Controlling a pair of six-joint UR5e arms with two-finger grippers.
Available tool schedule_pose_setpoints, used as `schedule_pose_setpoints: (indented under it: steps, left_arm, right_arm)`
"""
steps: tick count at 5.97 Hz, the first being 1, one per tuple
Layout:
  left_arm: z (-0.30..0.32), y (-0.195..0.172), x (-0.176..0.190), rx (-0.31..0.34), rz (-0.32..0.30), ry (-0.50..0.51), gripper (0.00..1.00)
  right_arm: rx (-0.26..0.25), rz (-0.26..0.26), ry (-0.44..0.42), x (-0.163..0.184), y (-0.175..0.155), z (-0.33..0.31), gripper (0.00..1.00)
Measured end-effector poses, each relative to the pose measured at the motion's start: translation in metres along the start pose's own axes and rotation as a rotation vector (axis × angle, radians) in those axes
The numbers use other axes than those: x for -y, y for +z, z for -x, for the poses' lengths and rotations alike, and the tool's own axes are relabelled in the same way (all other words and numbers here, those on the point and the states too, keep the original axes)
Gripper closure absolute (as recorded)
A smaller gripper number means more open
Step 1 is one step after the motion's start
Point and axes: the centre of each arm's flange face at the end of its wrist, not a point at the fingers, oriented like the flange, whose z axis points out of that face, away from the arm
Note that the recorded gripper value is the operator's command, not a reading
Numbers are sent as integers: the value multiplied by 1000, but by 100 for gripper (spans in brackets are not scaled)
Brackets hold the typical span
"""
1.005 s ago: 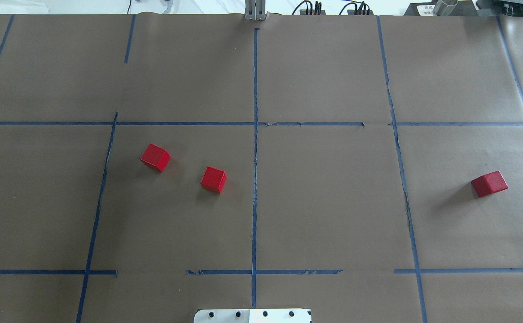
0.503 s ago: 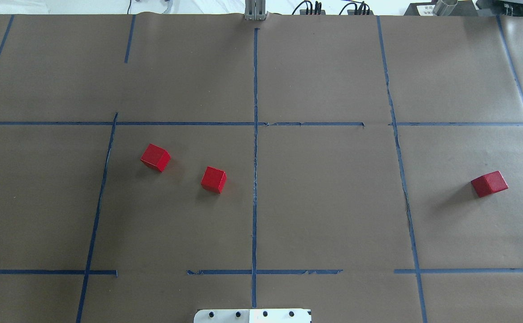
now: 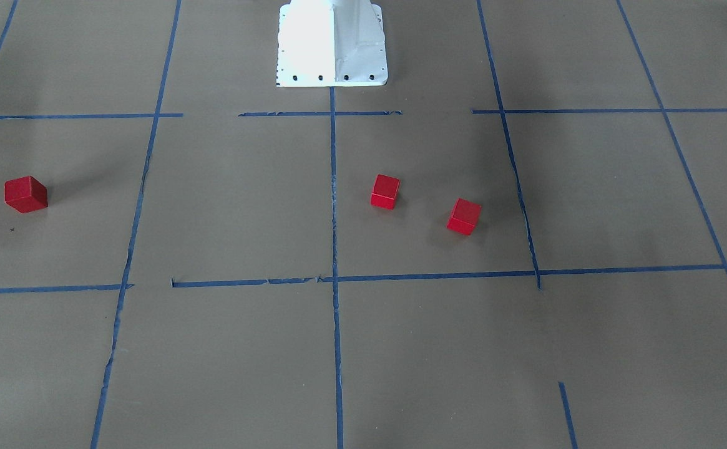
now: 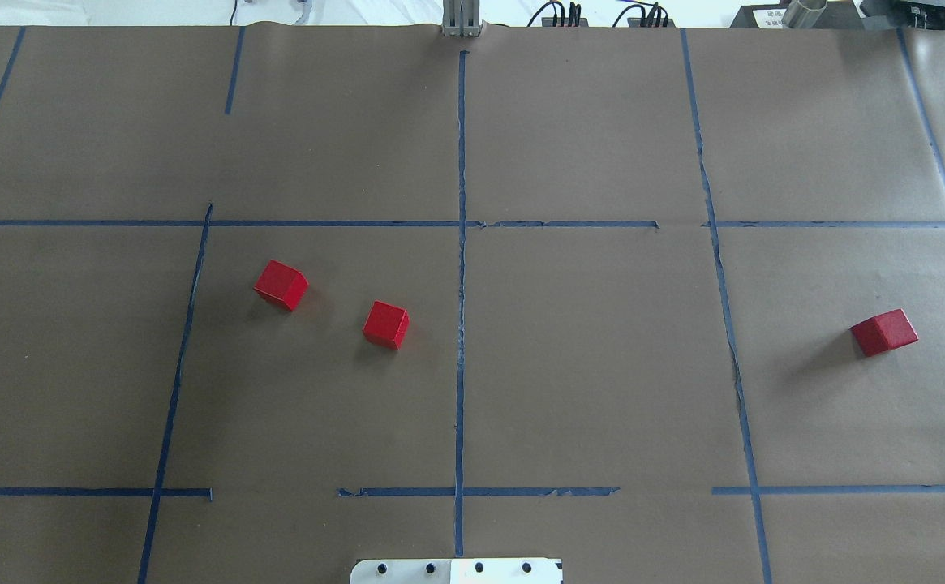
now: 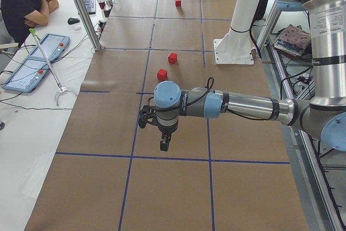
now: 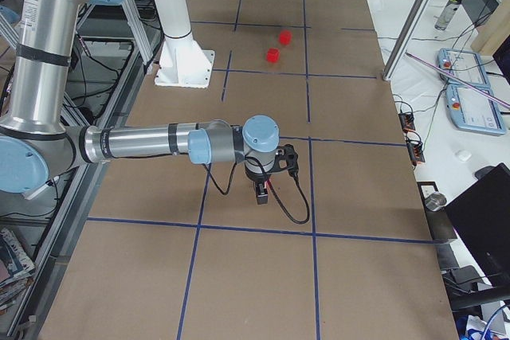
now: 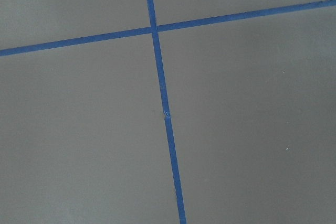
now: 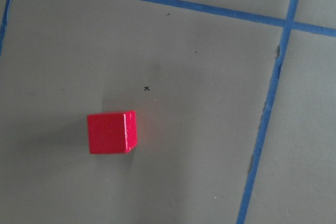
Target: Form red blocks into L shape at center
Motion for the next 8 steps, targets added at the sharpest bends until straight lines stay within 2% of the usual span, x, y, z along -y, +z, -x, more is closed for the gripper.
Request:
schedule_pose_setpoints:
  steps: [2,3,7,8]
  left_arm:
    - [0,1,0,-9,1,-2,0]
    - [-1,0,0,-9,0,-2,0]
    - [-1,0,0,-11,-2,1,0]
    - [-1,0,0,-11,-2,1,0]
  right_arm:
    - [-62,-31,-23,21,52,58,0]
    - [-68,-35,-55,24,75,72,0]
    - [-57,25,-101,47,133,94,1]
    - [-59,41,-96,49,145,100,8]
